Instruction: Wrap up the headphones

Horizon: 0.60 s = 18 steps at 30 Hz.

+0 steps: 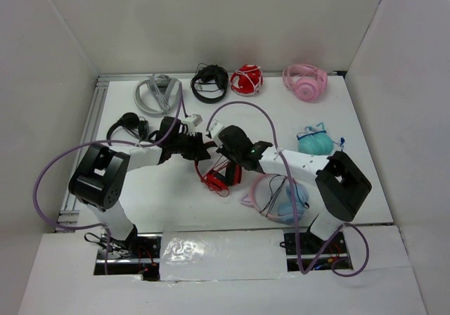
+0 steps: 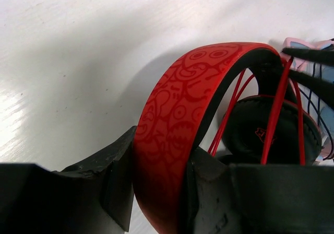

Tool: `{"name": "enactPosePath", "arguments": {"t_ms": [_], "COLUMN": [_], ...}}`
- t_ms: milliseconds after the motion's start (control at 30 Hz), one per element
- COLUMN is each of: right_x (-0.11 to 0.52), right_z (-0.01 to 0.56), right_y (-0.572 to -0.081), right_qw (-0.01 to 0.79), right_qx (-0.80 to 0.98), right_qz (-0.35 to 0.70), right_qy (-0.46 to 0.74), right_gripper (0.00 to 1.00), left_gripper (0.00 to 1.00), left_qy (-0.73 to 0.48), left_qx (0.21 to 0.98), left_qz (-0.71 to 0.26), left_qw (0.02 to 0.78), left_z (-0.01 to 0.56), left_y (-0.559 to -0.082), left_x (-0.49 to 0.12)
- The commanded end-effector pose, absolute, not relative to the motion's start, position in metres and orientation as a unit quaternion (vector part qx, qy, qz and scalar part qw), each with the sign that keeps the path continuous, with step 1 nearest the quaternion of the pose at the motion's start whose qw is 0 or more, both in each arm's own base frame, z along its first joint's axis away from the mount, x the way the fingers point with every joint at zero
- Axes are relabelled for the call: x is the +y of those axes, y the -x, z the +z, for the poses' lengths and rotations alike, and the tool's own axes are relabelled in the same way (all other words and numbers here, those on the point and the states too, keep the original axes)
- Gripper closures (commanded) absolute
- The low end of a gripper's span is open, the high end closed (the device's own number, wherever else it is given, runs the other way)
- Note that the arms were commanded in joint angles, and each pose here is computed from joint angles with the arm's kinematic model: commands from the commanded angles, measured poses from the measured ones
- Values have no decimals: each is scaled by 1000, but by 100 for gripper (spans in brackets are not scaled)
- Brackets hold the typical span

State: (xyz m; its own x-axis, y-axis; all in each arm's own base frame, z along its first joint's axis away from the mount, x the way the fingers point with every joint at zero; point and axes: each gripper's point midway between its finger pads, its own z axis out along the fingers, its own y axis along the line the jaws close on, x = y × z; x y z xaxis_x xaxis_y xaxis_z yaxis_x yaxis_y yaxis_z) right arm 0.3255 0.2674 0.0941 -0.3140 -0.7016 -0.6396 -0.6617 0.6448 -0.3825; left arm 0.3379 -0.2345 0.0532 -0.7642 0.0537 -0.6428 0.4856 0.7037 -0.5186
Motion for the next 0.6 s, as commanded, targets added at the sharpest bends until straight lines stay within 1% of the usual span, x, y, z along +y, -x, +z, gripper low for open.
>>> {"name": "enactPosePath", "arguments": {"t_ms": [0,133,333,367,433,567], "right_x": [238,235,242,243,248,253], "right_z": [112,119,105,103,96,90], "right_y": [-339,-339,-334,-336,-334,-337], "right_qw": [441,451,435,432,422,414], "right_qx": [821,825,832,833,836,841], "right_qz": [-55,-41,-9,-7,3,6], "right_qy": [359,339,345,344,350,348], "right_gripper": [79,80,81,81,83,85], "left_gripper": [100,100,100,99,91,93], "left_qy": [-171,-159,-161,-159,-162,-166], "left_qx": [870,877,877,879,879,879], "left_qz": [-362,-359,-364,-363,-363,-359], "left_qw": [288,277,270,265,265,267], "left_z": [50,47,47,46,46,46], "left_y": [-334,-339,-339,-338,-339,-338], "left_x": [-233,-231,-233,-233,-234,-235]}}
